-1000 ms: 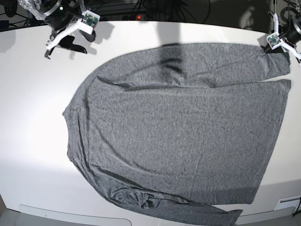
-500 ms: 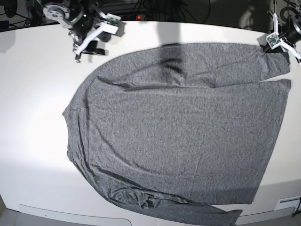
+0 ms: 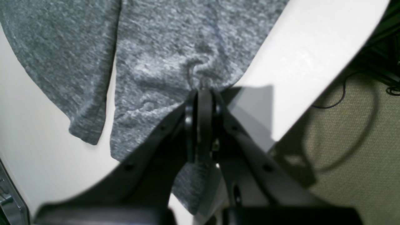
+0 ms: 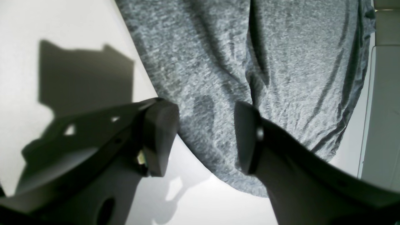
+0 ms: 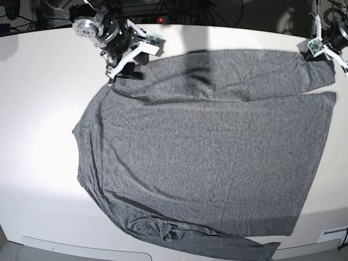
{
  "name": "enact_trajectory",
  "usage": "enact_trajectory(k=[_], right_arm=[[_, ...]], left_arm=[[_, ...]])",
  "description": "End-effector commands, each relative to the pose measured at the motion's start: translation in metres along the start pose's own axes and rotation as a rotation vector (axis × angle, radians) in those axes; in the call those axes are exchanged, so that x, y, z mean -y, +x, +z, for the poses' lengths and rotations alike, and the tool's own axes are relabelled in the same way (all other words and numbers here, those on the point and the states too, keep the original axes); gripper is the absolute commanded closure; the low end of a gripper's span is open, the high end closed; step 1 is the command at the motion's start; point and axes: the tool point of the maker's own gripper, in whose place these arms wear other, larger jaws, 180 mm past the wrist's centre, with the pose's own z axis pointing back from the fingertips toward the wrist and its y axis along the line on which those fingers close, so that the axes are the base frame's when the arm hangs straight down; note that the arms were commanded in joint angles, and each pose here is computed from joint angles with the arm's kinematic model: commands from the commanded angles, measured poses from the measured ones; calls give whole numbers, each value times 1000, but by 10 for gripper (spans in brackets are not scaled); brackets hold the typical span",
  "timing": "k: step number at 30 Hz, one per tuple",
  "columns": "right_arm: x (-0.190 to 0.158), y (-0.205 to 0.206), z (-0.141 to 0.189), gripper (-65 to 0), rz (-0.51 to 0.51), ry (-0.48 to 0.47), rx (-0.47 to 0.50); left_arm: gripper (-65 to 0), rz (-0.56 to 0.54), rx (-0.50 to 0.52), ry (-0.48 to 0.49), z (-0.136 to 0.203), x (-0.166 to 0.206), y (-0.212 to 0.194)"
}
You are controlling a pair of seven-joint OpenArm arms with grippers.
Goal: Fold the T-shirt properly
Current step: 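Grasp the shirt's shoulder edge corners with both grippers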
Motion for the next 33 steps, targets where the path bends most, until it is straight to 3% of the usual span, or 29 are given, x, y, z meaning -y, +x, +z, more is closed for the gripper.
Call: enact_trajectory(k=[1,11,25,28,33], right_arm=[[2,-8,1,-329,13,4,-34],[-5,-41,7,-329,78,110,-111],[-24,-41,-15,-320,74,185,-46],[-26,-39,-15,-235,74,191,-43],[-26,-33,-16,0,14,197,-14]], left_arm=[[0,-12,-45,-45,3,8,-10],[0,-13,-80,-44,3,8,-16],[0,-13,-79,-44,3,8,-16],[0,-13,-79,-44,3,8,-16],[0,-13,-79,-44,3,8,-16]])
